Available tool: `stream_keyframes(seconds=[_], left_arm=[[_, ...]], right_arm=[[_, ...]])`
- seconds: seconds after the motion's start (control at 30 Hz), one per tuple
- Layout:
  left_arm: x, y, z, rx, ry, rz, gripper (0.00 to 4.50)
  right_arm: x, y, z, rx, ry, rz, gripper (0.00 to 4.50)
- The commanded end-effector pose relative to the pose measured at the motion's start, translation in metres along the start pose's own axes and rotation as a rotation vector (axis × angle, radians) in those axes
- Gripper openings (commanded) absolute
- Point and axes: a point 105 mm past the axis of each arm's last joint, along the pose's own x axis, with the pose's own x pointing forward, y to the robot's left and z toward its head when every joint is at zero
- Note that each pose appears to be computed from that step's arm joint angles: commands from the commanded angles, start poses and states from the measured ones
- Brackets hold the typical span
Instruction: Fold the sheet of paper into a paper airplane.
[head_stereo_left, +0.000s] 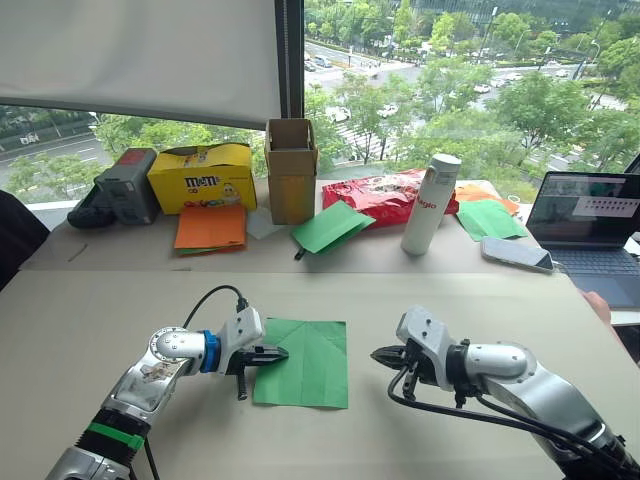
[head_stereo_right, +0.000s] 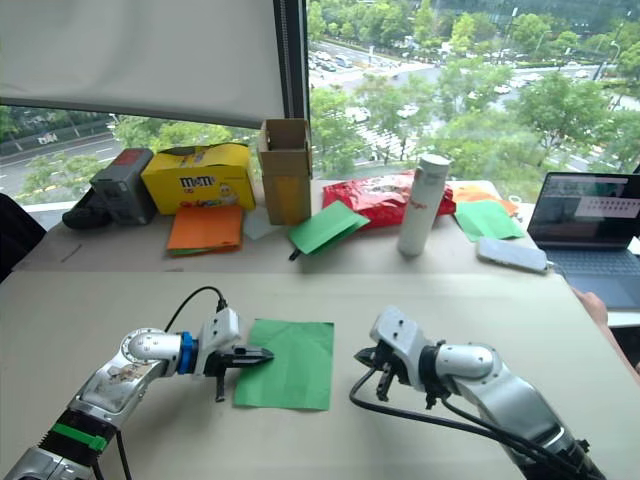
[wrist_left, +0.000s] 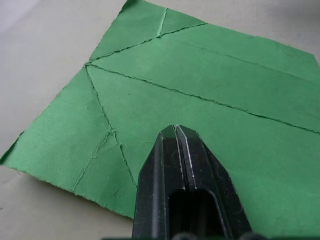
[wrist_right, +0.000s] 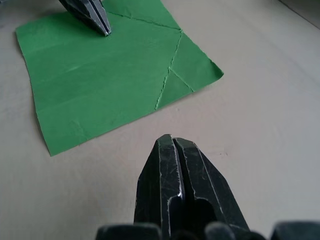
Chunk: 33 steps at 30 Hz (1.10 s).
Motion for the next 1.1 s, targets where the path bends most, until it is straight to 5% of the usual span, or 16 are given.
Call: stream_keyframes(seconds=[0.03, 0.2, 0.43, 1.1], left_arm=[[-0.003, -0.008, -0.030, -0.048, 0.114, -0.007, 0.03], [-0.001, -0.011, -0.031, -0.060, 0.110, -0.004, 0.03], [0.002, -0.015, -0.031, -0.071, 0.103, 0.000, 0.03], [0.000, -0.019, -0.025, -0.087, 0.087, 0.009, 0.03]], right_arm=[[0.015, -0.014, 0.002, -0.156, 0.048, -0.020, 0.00], [0.033, -0.035, 0.008, -0.310, 0.083, -0.015, 0.00], [0.054, -0.030, 0.019, -0.406, 0.049, 0.106, 0.00], [0.055, -0.007, 0.044, -0.232, -0.207, 0.232, 0.00]])
